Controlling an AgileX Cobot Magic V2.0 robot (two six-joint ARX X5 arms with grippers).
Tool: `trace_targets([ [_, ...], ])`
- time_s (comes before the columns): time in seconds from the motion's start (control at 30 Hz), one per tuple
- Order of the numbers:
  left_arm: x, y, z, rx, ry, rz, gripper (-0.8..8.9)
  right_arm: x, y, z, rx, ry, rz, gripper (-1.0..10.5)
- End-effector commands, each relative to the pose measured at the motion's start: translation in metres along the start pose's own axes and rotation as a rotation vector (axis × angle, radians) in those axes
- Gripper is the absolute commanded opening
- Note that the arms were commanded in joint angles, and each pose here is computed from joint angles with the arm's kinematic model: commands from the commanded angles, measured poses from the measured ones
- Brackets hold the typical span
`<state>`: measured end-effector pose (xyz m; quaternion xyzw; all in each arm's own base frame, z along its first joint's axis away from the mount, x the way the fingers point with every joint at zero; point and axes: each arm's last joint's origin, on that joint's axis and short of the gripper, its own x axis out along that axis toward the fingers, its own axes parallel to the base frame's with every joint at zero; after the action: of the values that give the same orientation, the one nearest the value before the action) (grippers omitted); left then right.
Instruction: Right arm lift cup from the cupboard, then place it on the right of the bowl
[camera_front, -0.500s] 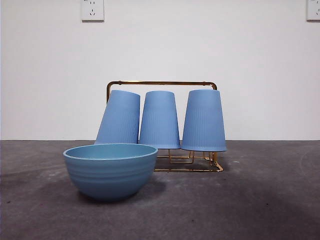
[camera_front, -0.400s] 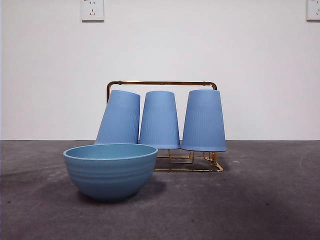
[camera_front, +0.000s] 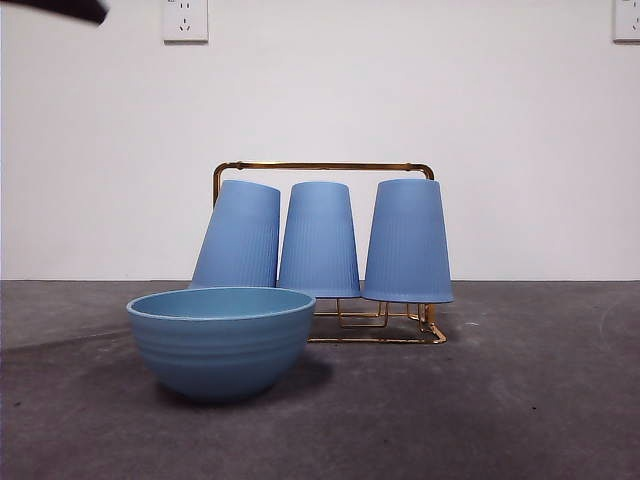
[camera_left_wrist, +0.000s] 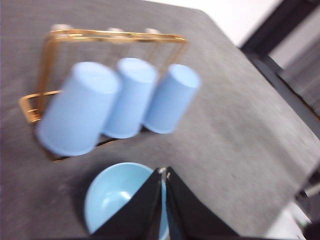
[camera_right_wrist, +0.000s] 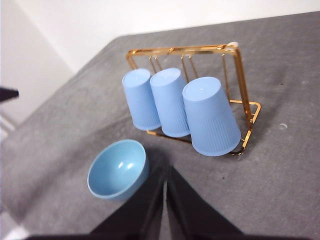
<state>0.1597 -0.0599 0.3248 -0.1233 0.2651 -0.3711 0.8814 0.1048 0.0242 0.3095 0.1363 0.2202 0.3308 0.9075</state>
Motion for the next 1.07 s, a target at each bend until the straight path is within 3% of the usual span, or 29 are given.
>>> trace_targets([
  [0.03, 0.000, -0.007, 0.007, 0.066, -0.005, -0.051, 0.12, 0.001, 0.003, 0.005, -0.110, 0.012, 0.030, 0.1],
  [0.33, 0.001, -0.009, 0.004, 0.069, 0.023, -0.056, 0.77, 0.002, 0.006, 0.004, -0.104, 0.023, 0.057, 0.5],
  [0.5, 0.001, -0.009, 0.004, 0.070, 0.022, -0.056, 4.06, 0.002, 0.006, 0.004, -0.077, 0.024, 0.057, 3.9],
  [0.57, 0.001, -0.009, 0.004, 0.070, 0.022, -0.056, 4.79, 0.002, 0.006, 0.004, -0.074, 0.024, 0.057, 5.0],
  [0.83, 0.001, -0.009, 0.002, 0.060, 0.035, -0.061, 5.01, 0.008, 0.005, 0.005, -0.011, 0.053, 0.069, 5.5],
  [1.07, 0.001, -0.009, -0.003, 0.049, 0.079, -0.055, 5.01, 0.037, -0.001, 0.014, 0.083, 0.179, 0.102, 5.5],
])
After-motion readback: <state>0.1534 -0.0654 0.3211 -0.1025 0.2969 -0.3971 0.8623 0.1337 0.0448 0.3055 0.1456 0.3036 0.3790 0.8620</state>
